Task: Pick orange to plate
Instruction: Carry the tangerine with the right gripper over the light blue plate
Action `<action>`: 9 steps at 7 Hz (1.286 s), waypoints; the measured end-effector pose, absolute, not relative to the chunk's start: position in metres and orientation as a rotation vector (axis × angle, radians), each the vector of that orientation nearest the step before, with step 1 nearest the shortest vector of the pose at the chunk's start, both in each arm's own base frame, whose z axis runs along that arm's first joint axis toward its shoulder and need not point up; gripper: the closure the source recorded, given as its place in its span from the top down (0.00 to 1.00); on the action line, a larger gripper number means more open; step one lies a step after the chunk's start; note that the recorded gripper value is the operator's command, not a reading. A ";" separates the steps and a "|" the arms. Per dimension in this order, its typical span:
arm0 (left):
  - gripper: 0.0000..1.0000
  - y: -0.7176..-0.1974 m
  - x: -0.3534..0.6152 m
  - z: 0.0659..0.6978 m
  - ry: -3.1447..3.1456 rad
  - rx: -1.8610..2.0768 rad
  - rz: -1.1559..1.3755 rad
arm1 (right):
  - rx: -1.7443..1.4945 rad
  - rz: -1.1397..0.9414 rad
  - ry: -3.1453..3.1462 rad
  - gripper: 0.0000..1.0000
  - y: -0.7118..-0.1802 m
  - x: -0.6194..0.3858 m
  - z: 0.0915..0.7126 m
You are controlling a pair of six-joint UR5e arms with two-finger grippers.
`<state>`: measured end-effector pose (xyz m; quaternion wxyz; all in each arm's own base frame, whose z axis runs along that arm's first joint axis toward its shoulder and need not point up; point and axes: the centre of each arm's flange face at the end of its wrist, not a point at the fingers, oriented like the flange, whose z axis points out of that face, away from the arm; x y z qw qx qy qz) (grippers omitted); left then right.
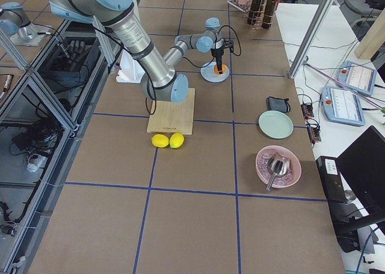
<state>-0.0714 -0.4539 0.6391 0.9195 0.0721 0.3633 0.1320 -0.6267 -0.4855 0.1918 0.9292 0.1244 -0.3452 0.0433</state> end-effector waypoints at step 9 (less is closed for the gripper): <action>1.00 -0.453 -0.071 0.641 0.748 0.143 0.270 | 0.238 0.063 -0.722 1.00 -0.515 -0.574 0.182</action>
